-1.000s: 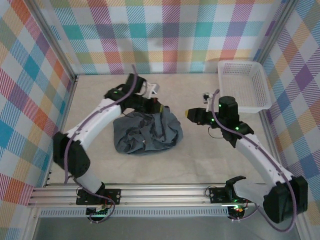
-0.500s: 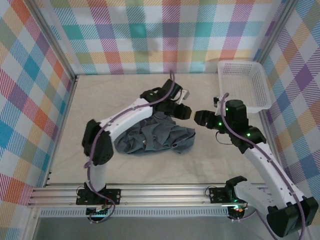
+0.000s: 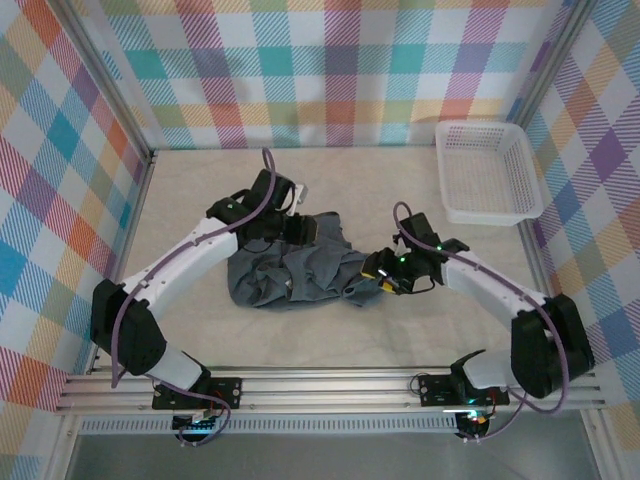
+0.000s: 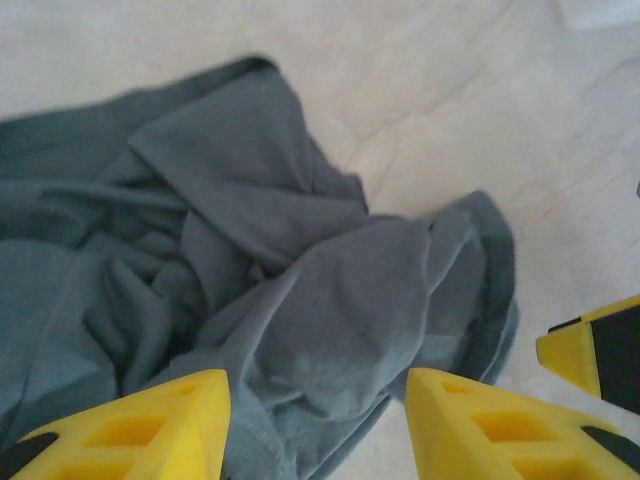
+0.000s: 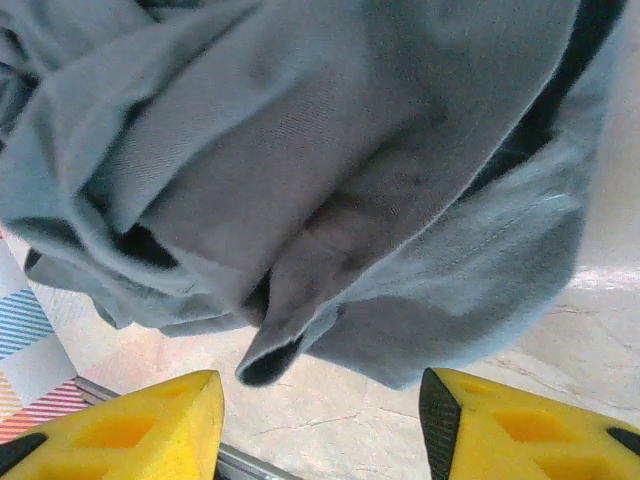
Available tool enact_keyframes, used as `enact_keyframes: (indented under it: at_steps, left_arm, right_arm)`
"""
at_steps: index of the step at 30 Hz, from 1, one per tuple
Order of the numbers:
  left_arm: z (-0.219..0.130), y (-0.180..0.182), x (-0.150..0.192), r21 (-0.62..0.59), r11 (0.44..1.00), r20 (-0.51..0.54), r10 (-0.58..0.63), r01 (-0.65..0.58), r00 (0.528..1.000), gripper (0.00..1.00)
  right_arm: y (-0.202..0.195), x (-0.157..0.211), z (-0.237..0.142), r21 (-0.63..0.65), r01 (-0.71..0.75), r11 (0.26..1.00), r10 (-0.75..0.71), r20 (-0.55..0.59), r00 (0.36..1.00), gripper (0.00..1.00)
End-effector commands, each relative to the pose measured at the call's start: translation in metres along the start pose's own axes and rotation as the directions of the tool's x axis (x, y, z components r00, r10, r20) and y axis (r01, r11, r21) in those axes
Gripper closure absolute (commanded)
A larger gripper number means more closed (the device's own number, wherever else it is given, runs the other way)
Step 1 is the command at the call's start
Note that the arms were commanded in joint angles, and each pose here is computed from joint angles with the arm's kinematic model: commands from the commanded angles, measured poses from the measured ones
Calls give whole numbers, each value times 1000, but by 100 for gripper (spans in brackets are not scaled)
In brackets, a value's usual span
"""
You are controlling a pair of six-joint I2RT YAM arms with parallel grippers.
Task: Fold the inside-out t-shirt
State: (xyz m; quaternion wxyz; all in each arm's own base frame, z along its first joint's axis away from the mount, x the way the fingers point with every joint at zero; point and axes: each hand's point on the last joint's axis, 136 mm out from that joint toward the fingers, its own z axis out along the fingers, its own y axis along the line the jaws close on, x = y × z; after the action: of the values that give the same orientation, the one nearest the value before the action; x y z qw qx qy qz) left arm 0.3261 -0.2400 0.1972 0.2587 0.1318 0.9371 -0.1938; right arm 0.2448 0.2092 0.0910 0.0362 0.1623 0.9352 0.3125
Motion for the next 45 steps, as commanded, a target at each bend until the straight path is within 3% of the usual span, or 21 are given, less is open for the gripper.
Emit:
enact_keyframes:
  at_steps: [1, 5, 9, 11, 15, 18, 23, 26, 29, 31, 34, 35, 36, 41, 45]
  left_arm:
    - [-3, -1, -1, 4, 1000, 12, -8, 8, 1000, 50]
    - [-3, -1, -3, 1, 1000, 15, -5, 5, 1000, 50]
    - [-2, 1, 0, -5, 1000, 8, -9, 9, 1000, 50]
    - [-1, 5, 4, -23, 1000, -2, -9, 9, 1000, 50]
    - [-3, 27, 28, -101, 993, -46, -65, 60, 997, 50]
    - [-6, 25, 51, -50, 993, -78, -115, 111, 990, 48]
    - [17, 2, 119, 69, 960, -242, -247, 271, 938, 37]
    - [32, -1, 128, 95, 944, -245, -285, 316, 927, 26]
    - [46, -5, 119, 110, 938, -235, -296, 328, 926, 26]
    - [56, -1, 113, 84, 944, -231, -294, 320, 928, 41]
    - [67, 17, 111, -8, 953, -225, -297, 303, 928, 76]
    - [70, 24, 109, -33, 954, -218, -298, 298, 929, 92]
    - [71, 33, 107, -57, 952, -211, -305, 299, 929, 100]
    - [64, 55, 90, -82, 954, -166, -300, 290, 939, 100]
    - [56, 65, 77, -102, 955, -133, -290, 278, 948, 100]
  right_arm:
    - [13, 1, 15, -46, -51, 998, 49, -46, 998, 46]
    - [23, -10, 17, -59, -23, 998, 22, -17, 1000, 59]
    - [17, -13, 22, -23, -15, 1000, 15, -9, 1000, 91]
    - [18, -12, 21, -24, -8, 1000, 8, -20, 1000, 100]
    - [29, -19, -8, -39, 53, 998, -50, 83, 995, 100]
    - [34, -25, -32, -30, 92, 995, -85, 179, 980, 100]
    - [70, -29, -57, -143, 234, 962, -189, 269, 944, 100]
    - [62, -28, -48, -103, 251, 962, -220, 247, 944, 100]
    - [46, -18, -33, -102, 254, 962, -230, 201, 952, 100]
    - [29, -16, -32, -62, 239, 969, -220, 219, 951, 97]
    - [-2, -19, -38, 49, 209, 977, -215, 283, 935, 86]
    - [-15, -20, -40, 91, 174, 981, -193, 302, 934, 85]
    - [-24, -19, -41, 115, 152, 982, -181, 309, 934, 86]
    - [-8, -13, -50, 88, 277, 957, -291, 290, 912, 75]
    - [13, -9, -48, 128, 487, 864, -504, 186, 844, 65]
